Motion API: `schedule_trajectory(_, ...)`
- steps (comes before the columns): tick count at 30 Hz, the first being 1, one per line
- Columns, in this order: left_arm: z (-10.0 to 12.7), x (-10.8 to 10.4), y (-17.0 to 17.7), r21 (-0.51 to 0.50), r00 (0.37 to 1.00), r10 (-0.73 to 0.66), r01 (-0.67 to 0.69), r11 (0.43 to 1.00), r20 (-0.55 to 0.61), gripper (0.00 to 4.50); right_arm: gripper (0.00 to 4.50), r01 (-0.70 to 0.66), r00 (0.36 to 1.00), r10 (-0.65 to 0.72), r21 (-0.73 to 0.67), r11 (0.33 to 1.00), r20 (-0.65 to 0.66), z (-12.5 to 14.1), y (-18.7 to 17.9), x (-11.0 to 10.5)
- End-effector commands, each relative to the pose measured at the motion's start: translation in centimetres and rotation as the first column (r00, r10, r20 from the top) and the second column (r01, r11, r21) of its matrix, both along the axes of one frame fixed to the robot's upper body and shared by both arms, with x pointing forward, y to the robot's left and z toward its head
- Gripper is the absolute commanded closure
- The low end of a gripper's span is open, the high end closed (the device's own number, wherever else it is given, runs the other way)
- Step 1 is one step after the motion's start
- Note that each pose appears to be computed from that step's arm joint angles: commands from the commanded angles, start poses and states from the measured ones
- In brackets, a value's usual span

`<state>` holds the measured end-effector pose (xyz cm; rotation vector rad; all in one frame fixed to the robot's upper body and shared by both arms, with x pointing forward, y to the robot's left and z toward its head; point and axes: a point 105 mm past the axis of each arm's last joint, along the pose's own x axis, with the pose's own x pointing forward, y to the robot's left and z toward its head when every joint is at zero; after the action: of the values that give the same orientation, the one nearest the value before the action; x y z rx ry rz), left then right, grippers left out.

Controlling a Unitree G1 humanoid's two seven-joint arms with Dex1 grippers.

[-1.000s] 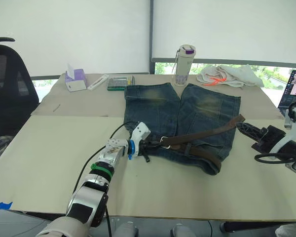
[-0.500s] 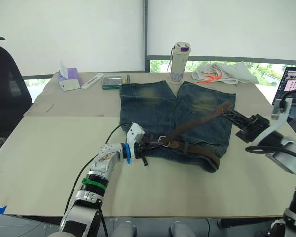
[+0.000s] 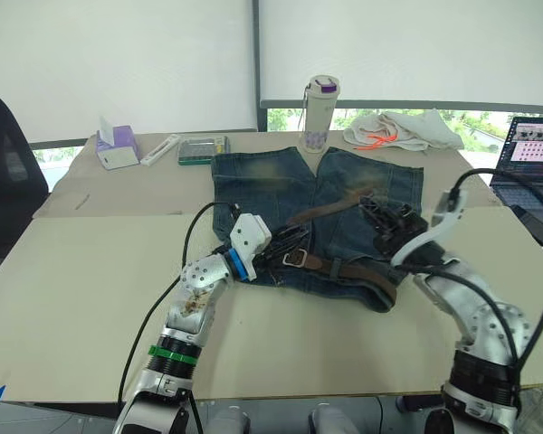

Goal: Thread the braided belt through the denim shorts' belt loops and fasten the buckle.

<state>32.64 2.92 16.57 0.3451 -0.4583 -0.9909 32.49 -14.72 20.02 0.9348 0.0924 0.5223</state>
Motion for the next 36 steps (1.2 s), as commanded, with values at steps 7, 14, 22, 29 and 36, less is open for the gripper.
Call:
schedule_trajectory(7,0.4,0.1,-1.3,0.113,0.909,0.131,-0.190,0.975,0.396,0.37,4.50,-0.051,0.997,0.050,0.011,0.999,0.057,1.6,1.6,-0.9)
schedule_trajectory(14,0.0,2.0,-1.2,0.133,0.905,0.182,-0.250,0.959,0.385,0.30,4.50,-0.094,0.994,0.095,-0.017,0.995,0.056,1.2,2.5,-1.4)
schedule_trajectory(22,1.1,1.3,-1.4,0.098,0.880,0.151,-0.216,0.971,0.450,2.89,4.50,-0.088,0.995,0.089,-0.023,0.996,0.038,0.5,2.6,-1.3)
schedule_trajectory(29,1.4,0.8,-1.1,0.098,0.862,0.138,-0.211,0.972,0.488,4.47,4.50,-0.076,0.997,0.076,-0.016,0.997,0.026,0.2,2.9,-0.9)
schedule_trajectory(36,1.3,0.8,-0.9,0.102,0.857,0.145,-0.223,0.969,0.495,4.47,4.50,-0.039,0.999,0.040,-0.010,0.999,0.016,0.0,2.8,-0.4)
